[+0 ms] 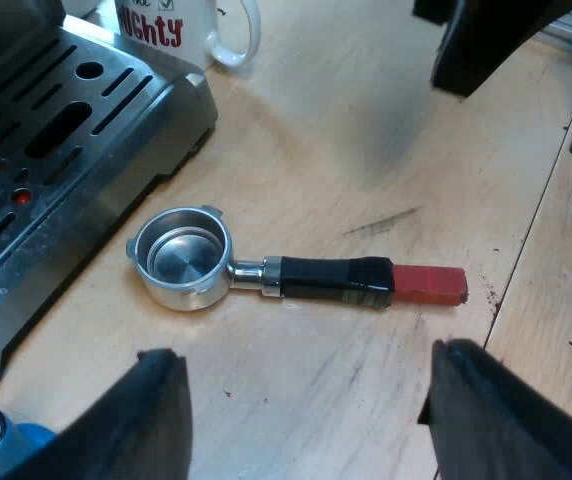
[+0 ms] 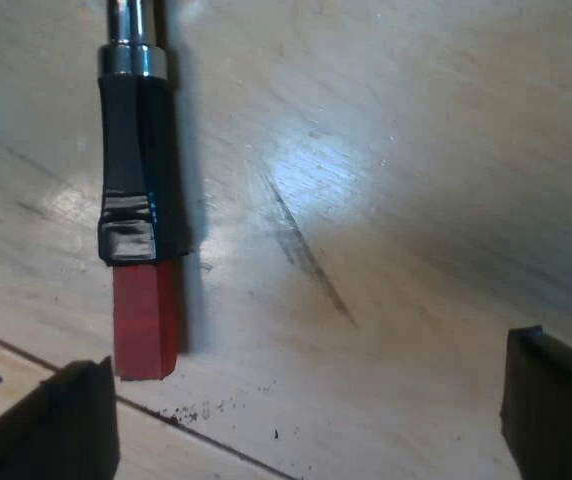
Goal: Put the handle in the coffee machine
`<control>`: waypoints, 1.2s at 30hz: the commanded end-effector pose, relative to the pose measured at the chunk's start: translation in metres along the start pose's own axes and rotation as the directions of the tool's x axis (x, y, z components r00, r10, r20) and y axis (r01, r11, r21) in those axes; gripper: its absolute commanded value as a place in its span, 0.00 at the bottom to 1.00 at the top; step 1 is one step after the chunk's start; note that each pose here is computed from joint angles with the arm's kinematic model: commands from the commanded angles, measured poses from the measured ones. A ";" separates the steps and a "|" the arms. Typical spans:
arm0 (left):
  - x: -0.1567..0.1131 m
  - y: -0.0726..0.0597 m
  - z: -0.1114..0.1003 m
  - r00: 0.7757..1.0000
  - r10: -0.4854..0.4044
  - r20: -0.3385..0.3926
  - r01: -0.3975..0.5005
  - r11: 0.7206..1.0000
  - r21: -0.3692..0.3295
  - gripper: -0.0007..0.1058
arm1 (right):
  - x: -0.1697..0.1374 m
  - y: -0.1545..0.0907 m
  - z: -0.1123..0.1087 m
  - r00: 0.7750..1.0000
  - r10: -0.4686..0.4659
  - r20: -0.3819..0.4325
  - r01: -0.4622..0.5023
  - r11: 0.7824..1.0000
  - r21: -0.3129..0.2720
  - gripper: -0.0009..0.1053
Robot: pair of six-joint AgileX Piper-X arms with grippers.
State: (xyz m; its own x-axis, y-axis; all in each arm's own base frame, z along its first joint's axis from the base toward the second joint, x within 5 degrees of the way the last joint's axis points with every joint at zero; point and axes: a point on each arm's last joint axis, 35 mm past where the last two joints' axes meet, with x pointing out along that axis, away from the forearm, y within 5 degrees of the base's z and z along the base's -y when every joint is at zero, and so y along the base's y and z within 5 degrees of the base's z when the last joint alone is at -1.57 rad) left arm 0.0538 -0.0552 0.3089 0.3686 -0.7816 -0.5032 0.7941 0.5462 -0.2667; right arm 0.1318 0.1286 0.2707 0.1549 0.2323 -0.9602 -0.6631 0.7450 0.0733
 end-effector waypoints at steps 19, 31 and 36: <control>-0.001 -0.001 0.000 1.000 -0.013 -0.013 0.014 1.000 0.003 0.52 | 0.061 -0.002 -0.010 0.993 -0.009 -0.119 0.013 0.999 0.036 0.74; -0.001 -0.001 0.000 1.000 -0.013 -0.013 0.014 1.000 0.003 0.52 | 0.062 -0.002 -0.011 0.993 -0.009 -0.120 0.013 0.999 0.036 0.74; -0.001 -0.001 0.000 1.000 -0.013 -0.013 0.014 1.000 0.003 0.52 | 0.062 -0.002 -0.011 0.993 -0.009 -0.120 0.013 0.999 0.036 0.74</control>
State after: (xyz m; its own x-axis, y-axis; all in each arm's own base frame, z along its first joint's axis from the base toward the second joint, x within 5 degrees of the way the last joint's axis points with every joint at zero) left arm 0.0530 -0.0547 0.3077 0.3596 -0.7796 -0.5128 0.7923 0.5454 -0.2736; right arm 0.1359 0.1355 0.2091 0.0759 0.1557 -0.9849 -0.6349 0.7691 0.0727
